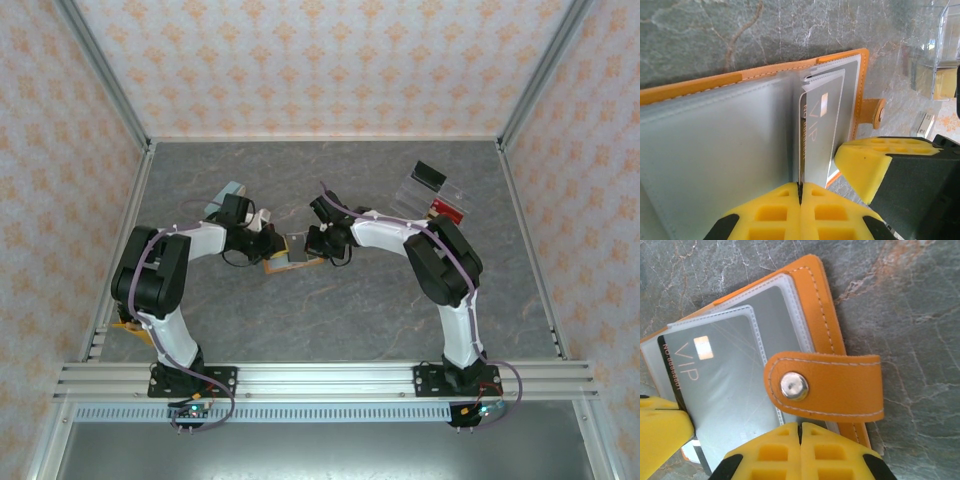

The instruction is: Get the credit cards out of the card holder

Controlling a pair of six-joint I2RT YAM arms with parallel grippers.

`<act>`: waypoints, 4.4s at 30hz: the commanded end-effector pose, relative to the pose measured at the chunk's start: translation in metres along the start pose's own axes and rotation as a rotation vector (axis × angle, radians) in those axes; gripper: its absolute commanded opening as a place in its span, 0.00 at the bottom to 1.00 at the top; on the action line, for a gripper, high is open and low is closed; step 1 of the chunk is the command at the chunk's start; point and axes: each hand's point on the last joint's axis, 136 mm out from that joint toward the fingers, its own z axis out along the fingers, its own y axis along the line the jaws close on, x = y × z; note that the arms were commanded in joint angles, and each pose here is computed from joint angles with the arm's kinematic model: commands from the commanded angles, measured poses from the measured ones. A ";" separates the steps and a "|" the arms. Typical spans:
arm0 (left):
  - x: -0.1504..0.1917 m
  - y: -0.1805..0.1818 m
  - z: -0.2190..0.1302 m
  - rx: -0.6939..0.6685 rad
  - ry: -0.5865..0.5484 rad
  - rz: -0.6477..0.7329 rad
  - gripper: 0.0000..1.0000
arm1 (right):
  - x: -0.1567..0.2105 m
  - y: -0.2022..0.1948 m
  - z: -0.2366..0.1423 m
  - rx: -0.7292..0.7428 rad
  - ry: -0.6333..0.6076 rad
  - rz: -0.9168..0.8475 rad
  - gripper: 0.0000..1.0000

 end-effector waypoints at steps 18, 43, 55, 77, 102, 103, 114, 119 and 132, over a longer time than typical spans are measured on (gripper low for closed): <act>0.009 0.018 -0.050 -0.202 -0.133 0.005 0.00 | -0.006 0.018 -0.034 -0.047 -0.047 -0.078 0.10; -0.020 -0.139 -0.125 0.234 -0.290 0.148 0.00 | -0.047 0.101 -0.155 -0.728 -0.174 -0.080 0.79; -0.033 -0.159 -0.122 0.342 -0.277 0.095 0.00 | -0.051 0.133 -0.185 -0.930 -0.111 -0.021 0.65; -0.025 -0.143 -0.128 0.216 -0.283 0.082 0.07 | -0.050 0.112 -0.176 -0.819 -0.140 -0.050 0.00; -0.029 -0.018 -0.205 -0.631 -0.505 0.182 1.00 | -0.168 -0.088 -0.263 0.362 -0.555 -0.600 0.00; -0.029 -0.018 -0.204 -0.621 -0.504 0.179 1.00 | -0.170 -0.094 -0.265 0.378 -0.543 -0.630 0.00; -0.034 -0.021 -0.189 -0.503 -0.454 0.155 1.00 | -0.211 -0.162 -0.277 0.434 -0.422 -0.794 0.00; -0.035 -0.023 -0.186 -0.483 -0.442 0.153 1.00 | -0.214 -0.183 -0.271 0.388 -0.359 -0.859 0.00; -0.038 -0.020 -0.182 -0.483 -0.420 0.146 1.00 | -0.215 -0.201 -0.252 0.302 -0.276 -0.983 0.00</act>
